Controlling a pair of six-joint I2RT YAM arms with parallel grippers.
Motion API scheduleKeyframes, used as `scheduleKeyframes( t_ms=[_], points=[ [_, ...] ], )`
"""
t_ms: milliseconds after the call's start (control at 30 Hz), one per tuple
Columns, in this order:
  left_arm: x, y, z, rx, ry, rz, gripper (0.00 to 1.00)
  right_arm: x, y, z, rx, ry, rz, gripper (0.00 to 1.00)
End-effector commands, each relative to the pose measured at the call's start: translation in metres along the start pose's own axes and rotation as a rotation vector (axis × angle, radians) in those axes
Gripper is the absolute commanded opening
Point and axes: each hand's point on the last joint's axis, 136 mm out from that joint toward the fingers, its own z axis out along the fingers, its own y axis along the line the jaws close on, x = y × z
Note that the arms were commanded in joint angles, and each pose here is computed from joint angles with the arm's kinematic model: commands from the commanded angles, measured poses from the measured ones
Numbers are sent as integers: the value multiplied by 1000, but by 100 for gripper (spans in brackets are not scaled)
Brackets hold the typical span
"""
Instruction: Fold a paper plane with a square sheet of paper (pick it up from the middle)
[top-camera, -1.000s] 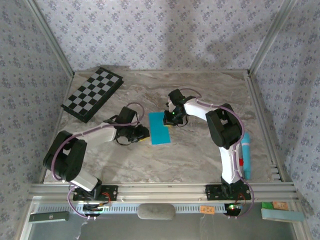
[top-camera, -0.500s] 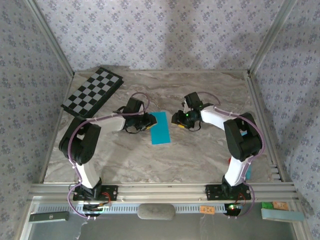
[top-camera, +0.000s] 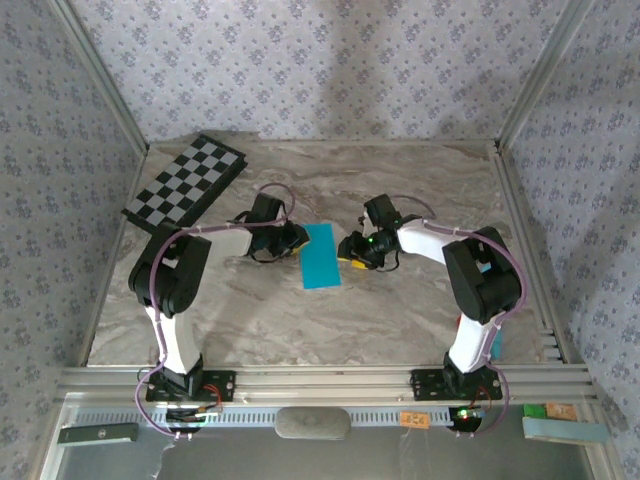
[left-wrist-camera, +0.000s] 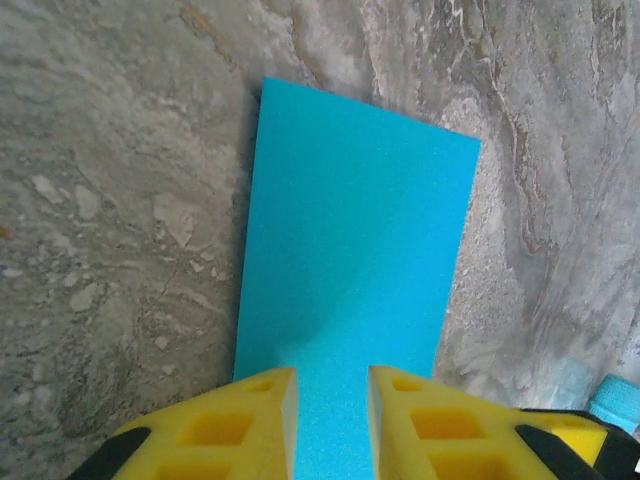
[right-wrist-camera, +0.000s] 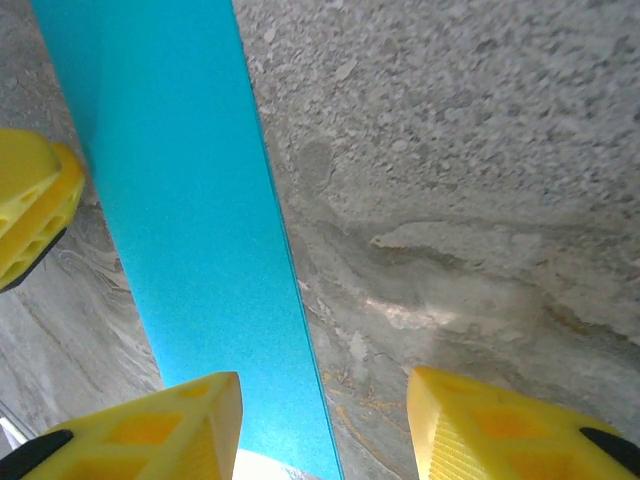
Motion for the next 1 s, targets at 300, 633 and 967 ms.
scheduleKeyframes(
  t_ms=[300,633,967],
  points=[
    [2,28,11,-115,20,-69,21,10,10,1,-26,21,14,44],
    [5,35,12,-135,31,-100,20,35,16,11,-41,105,-7,45],
    [6,39,14,-139,38,-110,20,47,13,12,-19,145,-26,46]
  ],
)
